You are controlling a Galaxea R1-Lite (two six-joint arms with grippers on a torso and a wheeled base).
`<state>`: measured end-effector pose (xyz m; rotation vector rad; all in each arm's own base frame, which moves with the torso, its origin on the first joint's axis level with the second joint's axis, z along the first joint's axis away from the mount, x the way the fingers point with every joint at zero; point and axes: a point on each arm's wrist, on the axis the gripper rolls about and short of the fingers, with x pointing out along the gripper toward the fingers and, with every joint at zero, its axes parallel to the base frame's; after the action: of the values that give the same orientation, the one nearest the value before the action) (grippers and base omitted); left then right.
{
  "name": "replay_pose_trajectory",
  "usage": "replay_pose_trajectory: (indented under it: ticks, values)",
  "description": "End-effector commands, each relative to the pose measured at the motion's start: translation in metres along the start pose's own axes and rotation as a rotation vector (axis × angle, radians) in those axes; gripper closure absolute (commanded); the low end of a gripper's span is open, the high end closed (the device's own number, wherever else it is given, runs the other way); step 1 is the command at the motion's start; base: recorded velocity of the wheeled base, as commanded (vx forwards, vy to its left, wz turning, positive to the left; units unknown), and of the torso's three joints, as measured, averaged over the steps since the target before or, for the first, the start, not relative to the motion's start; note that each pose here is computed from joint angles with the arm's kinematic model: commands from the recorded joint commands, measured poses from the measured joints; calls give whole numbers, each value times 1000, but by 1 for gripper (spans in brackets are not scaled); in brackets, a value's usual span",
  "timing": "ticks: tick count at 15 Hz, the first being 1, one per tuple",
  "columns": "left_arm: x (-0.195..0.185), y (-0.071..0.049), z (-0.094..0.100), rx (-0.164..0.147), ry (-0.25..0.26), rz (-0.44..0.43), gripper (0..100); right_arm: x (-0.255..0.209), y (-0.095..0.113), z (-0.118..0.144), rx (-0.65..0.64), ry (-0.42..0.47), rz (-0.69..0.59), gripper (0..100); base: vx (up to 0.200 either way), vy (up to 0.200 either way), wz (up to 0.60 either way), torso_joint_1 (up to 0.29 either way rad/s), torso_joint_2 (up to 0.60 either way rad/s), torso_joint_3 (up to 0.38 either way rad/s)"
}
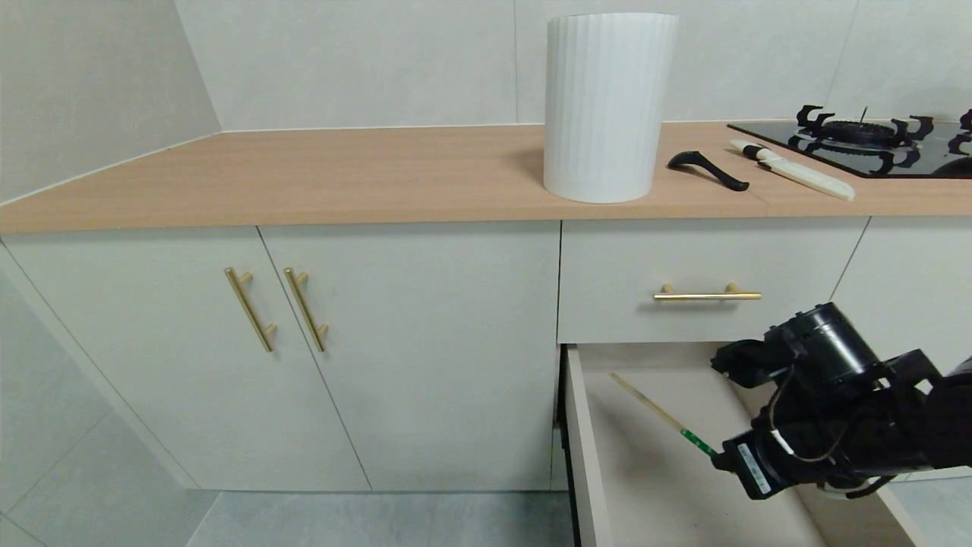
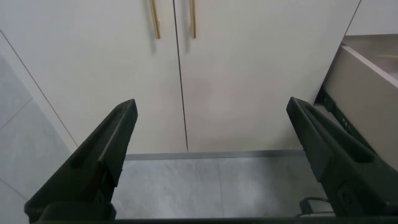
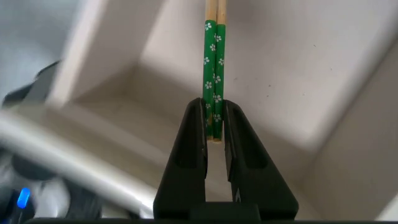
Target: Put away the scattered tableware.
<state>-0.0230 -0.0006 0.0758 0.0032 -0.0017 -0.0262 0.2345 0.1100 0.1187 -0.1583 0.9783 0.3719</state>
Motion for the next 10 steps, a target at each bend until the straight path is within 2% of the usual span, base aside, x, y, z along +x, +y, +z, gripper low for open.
replay_pose_trajectory:
  ticks: [1,4,6,10]
  values:
    - [0,0,0,0,2,0,0,53,1,0,66,88,-45,100,0,0,0,0,0,0]
    - [0,0,0,0,2,0,0,95,1,6,192,76,-50,100,0,0,0,0,0,0]
    - [0,0,0,0,2,0,0,107,2,9,237,47,-47,100,0,0,0,0,0,0]
    - [0,0,0,1,2,0,0,130,6,1,239,69,-80,100,0,0,0,0,0,0]
